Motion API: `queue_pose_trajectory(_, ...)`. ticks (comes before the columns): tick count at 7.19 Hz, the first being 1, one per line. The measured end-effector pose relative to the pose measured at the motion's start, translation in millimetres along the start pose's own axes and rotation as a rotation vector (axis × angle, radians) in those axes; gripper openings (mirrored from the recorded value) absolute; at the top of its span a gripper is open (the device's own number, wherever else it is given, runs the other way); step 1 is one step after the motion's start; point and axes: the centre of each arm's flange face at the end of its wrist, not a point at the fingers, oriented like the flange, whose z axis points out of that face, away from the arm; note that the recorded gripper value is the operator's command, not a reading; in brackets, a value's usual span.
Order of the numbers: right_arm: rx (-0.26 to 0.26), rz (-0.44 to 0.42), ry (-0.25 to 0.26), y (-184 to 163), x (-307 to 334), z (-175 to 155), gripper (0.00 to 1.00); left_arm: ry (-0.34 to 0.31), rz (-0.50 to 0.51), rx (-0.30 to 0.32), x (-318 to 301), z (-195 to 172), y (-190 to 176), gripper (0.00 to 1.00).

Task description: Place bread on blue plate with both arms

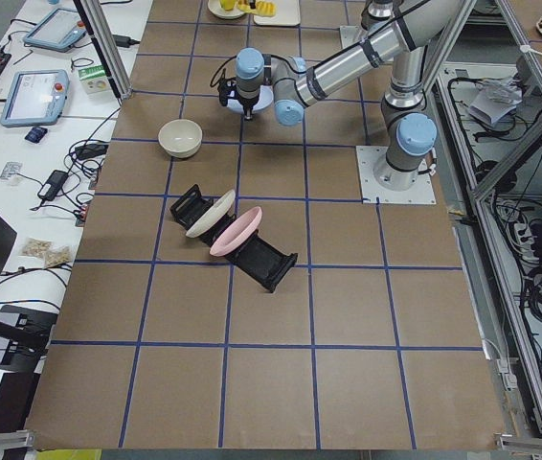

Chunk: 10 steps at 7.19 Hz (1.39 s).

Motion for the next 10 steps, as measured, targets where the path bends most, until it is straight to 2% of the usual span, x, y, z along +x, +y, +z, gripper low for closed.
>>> queue_pose_trajectory(2,-0.01,0.006,-0.001,2,0,5,0.0,0.038,-0.012,0.012,33,24,11,0.0)
queue_pose_trajectory(4,-0.015,0.026,-0.003,5,-11,12,0.0,0.032,-0.007,-0.001,40,42,18,0.0)
queue_pose_trajectory(5,-0.002,0.014,0.002,7,-26,18,0.0,0.024,-0.011,-0.013,40,50,19,0.26)
queue_pose_trajectory(6,0.013,-0.011,0.011,10,-46,27,0.0,0.008,-0.015,-0.023,37,57,19,0.99)
queue_pose_trajectory(7,0.019,-0.033,0.015,10,-61,36,0.0,-0.018,-0.012,-0.022,34,59,19,1.0)
queue_pose_trajectory(8,0.019,-0.047,0.016,9,-70,43,0.0,-0.061,0.002,0.005,31,50,15,1.0)
queue_pose_trajectory(9,0.012,-0.058,0.02,8,-76,50,0.0,-0.124,0.019,0.051,23,27,5,1.0)
queue_pose_trajectory(10,0.012,-0.08,0.023,8,-88,61,0.0,-0.189,0.025,0.069,8,-11,-7,1.0)
